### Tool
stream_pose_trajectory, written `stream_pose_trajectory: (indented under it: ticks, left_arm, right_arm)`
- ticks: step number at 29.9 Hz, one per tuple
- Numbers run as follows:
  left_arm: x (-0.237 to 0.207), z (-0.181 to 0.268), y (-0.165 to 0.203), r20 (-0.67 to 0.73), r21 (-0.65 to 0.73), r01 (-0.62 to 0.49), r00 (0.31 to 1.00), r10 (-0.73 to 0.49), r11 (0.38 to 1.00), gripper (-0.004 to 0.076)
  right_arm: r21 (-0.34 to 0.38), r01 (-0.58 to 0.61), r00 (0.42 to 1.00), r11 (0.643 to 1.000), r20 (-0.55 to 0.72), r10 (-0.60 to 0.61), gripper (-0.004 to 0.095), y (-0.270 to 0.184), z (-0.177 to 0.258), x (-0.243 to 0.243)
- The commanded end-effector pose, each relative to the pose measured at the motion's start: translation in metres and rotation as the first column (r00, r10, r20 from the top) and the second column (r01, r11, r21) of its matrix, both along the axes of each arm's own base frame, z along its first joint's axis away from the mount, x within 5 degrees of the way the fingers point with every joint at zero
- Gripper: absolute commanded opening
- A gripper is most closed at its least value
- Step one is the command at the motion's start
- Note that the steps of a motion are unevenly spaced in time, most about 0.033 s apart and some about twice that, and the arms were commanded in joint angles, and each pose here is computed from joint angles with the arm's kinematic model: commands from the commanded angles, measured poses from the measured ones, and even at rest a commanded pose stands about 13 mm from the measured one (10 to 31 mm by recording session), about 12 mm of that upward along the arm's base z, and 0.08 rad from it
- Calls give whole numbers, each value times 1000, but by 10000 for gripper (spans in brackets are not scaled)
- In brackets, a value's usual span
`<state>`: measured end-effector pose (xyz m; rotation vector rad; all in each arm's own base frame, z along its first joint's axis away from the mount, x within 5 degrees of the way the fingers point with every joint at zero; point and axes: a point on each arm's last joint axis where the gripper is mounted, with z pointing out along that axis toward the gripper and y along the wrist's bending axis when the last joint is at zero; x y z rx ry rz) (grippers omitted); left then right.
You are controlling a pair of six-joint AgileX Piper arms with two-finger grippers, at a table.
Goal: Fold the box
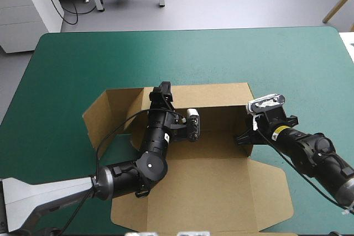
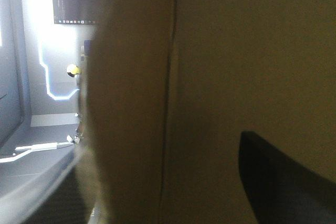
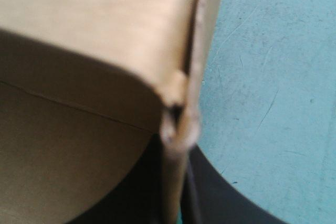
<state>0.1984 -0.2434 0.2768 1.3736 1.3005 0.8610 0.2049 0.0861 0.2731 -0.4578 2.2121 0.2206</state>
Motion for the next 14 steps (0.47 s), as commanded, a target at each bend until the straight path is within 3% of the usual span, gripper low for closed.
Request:
stream_pose_trajectory:
  ticks: [1,14]
  left_arm:
    - [-1,27,1,125,-42,23,992,-17,999,529]
    - [-24,57,-15,222,-123,20,975,8,992,481]
  right_arm:
    - [-50,-18,1000,999,-19,18,-8,0,3,2]
    - [-83,-1,985,997,-171,-14,-8,18,9,45]
